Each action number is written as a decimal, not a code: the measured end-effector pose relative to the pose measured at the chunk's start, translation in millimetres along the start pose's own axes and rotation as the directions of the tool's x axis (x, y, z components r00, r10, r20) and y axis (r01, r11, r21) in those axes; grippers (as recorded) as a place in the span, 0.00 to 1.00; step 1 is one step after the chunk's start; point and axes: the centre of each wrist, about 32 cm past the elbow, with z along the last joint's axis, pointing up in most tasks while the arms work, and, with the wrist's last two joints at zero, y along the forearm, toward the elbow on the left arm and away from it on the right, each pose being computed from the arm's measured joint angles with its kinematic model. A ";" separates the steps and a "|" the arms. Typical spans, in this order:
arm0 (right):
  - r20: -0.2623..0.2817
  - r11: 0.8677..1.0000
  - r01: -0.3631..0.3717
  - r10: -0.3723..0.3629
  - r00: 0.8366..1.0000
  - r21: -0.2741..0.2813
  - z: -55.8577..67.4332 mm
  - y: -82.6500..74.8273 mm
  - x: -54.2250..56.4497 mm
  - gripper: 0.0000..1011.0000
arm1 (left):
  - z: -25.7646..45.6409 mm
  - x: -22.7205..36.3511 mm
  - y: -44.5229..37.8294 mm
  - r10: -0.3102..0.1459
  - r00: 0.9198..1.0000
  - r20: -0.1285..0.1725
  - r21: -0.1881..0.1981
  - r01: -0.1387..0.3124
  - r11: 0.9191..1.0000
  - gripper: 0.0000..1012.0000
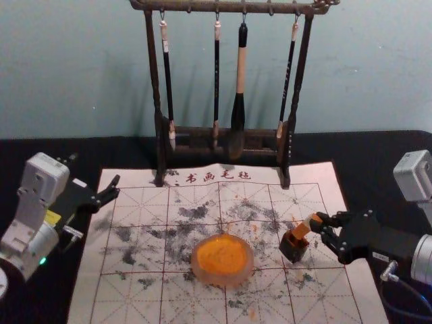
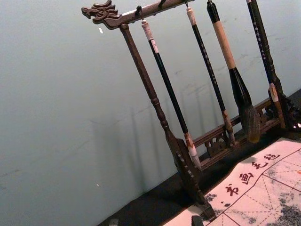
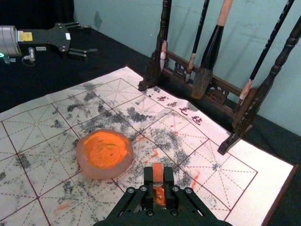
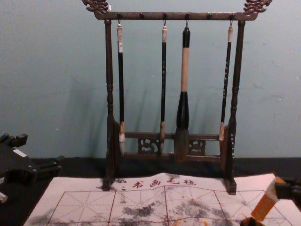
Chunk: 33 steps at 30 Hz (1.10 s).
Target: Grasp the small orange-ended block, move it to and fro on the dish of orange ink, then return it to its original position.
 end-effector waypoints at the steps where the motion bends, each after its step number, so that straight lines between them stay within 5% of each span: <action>1: -0.002 1.000 0.000 0.000 1.000 -0.001 -0.3 0.1 -0.3 0.10 | 0.0 0.0 0.0 0.000 1.000 0.000 0.000 0.000 1.000 0.99; 33: -0.052 0.997 -0.003 -0.001 0.999 -0.071 -16.6 10.5 2.7 0.10 | 0.0 0.0 0.0 0.000 1.000 0.000 0.000 0.000 1.000 0.99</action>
